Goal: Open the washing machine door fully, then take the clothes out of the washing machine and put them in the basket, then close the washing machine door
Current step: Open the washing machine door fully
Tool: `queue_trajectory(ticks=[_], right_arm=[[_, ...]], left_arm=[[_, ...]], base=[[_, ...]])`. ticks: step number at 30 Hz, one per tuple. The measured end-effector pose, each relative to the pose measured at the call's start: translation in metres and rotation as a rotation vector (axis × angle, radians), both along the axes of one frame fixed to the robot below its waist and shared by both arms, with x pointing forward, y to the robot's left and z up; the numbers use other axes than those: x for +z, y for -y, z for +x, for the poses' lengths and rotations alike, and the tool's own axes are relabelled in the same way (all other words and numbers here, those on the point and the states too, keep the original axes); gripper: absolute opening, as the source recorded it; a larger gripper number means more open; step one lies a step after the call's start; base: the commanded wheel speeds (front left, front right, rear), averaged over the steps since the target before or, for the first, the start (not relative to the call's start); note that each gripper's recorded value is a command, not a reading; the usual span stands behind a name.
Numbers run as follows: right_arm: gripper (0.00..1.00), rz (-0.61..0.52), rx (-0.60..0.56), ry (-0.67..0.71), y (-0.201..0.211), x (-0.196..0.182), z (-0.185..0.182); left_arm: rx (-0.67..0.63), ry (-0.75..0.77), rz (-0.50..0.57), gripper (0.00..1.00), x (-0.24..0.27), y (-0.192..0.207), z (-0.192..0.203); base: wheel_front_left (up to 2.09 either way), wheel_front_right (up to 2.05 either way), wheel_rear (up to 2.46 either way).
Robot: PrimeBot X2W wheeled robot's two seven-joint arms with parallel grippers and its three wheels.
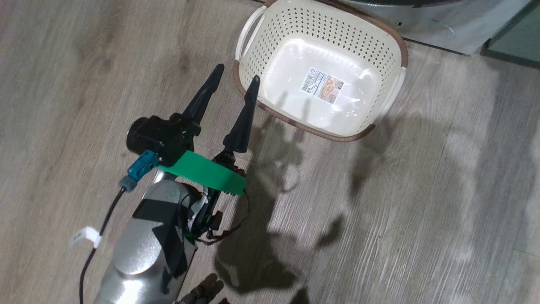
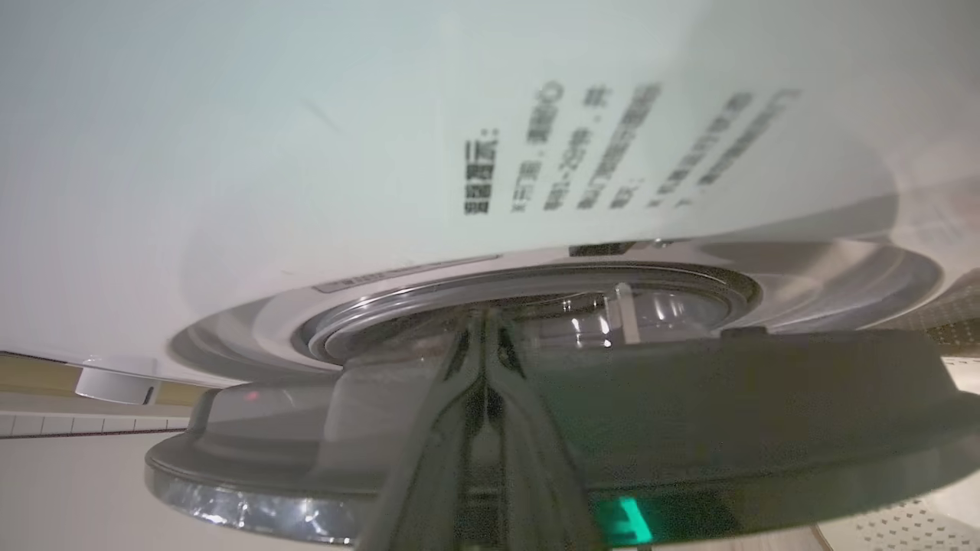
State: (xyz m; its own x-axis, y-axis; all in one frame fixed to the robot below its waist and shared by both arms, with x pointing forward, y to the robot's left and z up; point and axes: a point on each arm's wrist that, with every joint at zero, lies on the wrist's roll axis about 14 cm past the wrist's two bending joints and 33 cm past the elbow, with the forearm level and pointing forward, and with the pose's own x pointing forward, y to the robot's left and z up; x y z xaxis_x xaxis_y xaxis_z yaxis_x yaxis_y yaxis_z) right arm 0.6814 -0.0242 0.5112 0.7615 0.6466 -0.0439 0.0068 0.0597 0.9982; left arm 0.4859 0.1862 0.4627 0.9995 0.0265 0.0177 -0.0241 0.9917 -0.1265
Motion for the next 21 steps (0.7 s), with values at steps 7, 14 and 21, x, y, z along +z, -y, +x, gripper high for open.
queue_trajectory(ticks=[7,14,21], right_arm=[[0.00,-0.019,0.059,0.002,-0.003,-0.004,-0.018],[0.00,0.011,0.129,-0.006,-0.013,-0.010,-0.043],[0.00,0.045,0.206,0.005,-0.023,-0.009,-0.072]], left_arm=[[-0.005,0.017,-0.004,1.00,0.007,0.003,0.000],[-0.008,0.031,-0.009,1.00,0.013,0.006,0.000],[-0.017,0.043,-0.013,1.00,0.019,0.010,-0.002]], base=[[0.00,0.00,0.00],[0.00,0.00,0.00],[0.00,0.00,0.00]])
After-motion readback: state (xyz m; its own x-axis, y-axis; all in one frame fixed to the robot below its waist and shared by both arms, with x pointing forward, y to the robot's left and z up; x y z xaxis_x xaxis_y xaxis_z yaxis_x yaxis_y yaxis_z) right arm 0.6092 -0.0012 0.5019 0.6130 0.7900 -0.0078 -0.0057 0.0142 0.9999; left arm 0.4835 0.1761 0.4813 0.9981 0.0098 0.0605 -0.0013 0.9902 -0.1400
